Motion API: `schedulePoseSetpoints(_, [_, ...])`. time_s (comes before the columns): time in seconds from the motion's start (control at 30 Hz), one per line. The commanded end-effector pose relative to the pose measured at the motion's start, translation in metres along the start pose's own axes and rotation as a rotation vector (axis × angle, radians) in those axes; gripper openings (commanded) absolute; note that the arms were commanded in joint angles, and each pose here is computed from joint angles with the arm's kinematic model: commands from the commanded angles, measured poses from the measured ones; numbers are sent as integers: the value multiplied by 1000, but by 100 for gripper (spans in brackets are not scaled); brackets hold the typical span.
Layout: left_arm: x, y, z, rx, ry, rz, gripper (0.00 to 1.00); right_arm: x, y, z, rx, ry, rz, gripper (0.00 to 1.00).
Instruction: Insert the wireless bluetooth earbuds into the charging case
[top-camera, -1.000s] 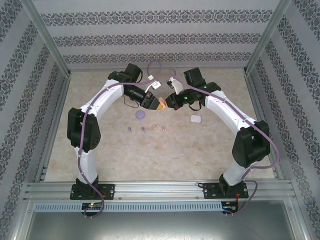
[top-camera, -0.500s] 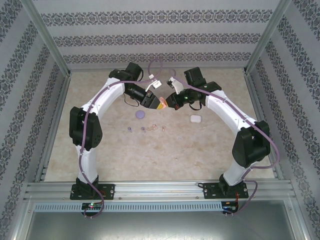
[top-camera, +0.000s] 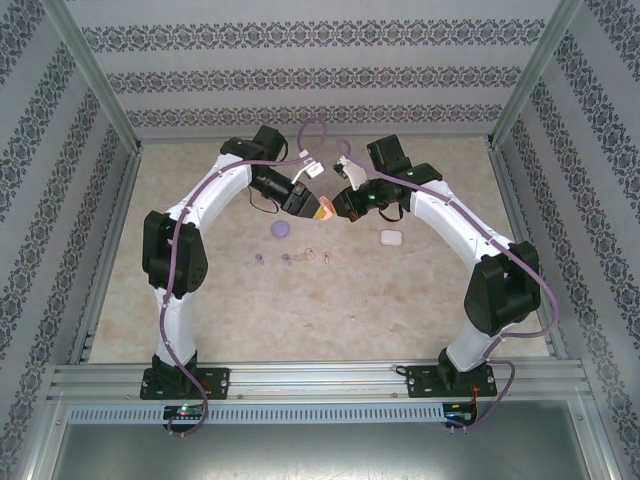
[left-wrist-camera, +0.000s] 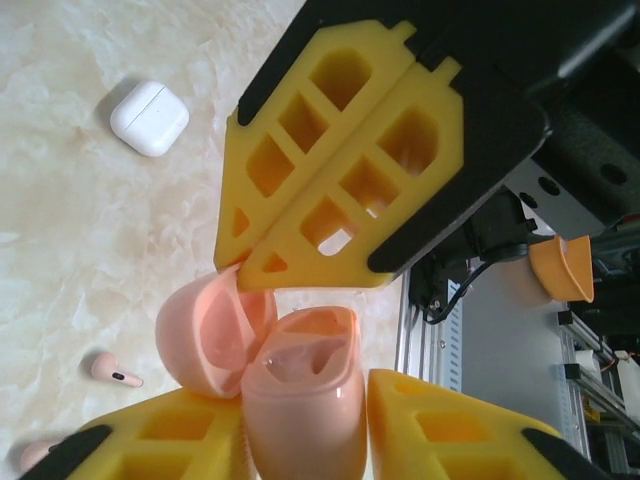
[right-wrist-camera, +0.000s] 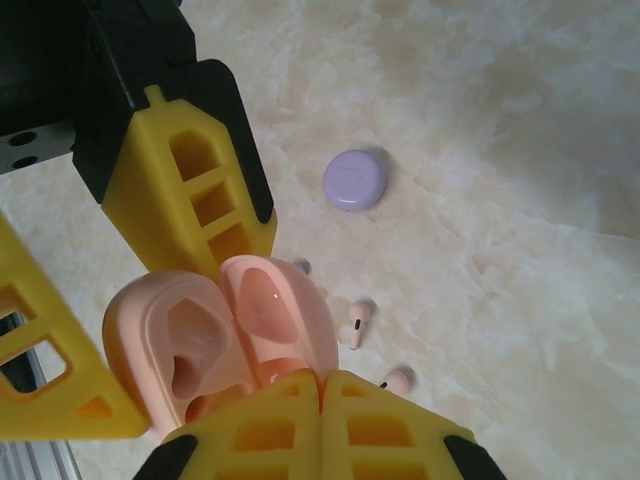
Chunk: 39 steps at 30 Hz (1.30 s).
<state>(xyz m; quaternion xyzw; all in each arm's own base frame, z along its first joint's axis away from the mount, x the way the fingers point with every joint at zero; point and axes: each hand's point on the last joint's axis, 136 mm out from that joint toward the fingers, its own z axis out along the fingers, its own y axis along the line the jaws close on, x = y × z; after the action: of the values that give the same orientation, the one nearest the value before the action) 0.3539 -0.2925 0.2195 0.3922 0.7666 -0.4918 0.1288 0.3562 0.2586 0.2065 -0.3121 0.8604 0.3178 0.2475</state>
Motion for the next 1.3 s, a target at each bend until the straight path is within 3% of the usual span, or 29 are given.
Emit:
schedulePoseSetpoints(0.0, [-6, -7, 0, 27, -9, 34, 28, -10, 16, -10, -11, -23, -60, 0])
schedulePoseSetpoints(0.27, [-4, -7, 1, 44, -13, 32, 0, -22, 15, -18, 13, -61, -53, 0])
schedulePoseSetpoints(0.3, [-5, -7, 1, 43, -17, 34, 0, -26, 14, -22, 19, -78, -44, 1])
schedulePoseSetpoints(0.4, [-8, -4, -5, 30, -63, 38, 0, -38, 11, -38, 30, -136, -10, 20])
schedulePoseSetpoints(0.47, [-13, 0, -15, 6, -125, 46, 0, -43, 11, -51, 29, -172, 14, 26])
schedulePoseSetpoints(0.77, [-33, 5, -69, -210, -389, 120, 0, -26, 7, -86, 88, -245, 170, 44])
schedulePoseSetpoints(0.97, [-44, 0, -103, -421, -588, 189, 0, 5, -8, -62, 189, -174, 328, 61])
schedulePoseSetpoints(1.27, [-49, -12, -154, -682, -853, 293, 0, 48, -22, 18, 310, 18, 390, 64])
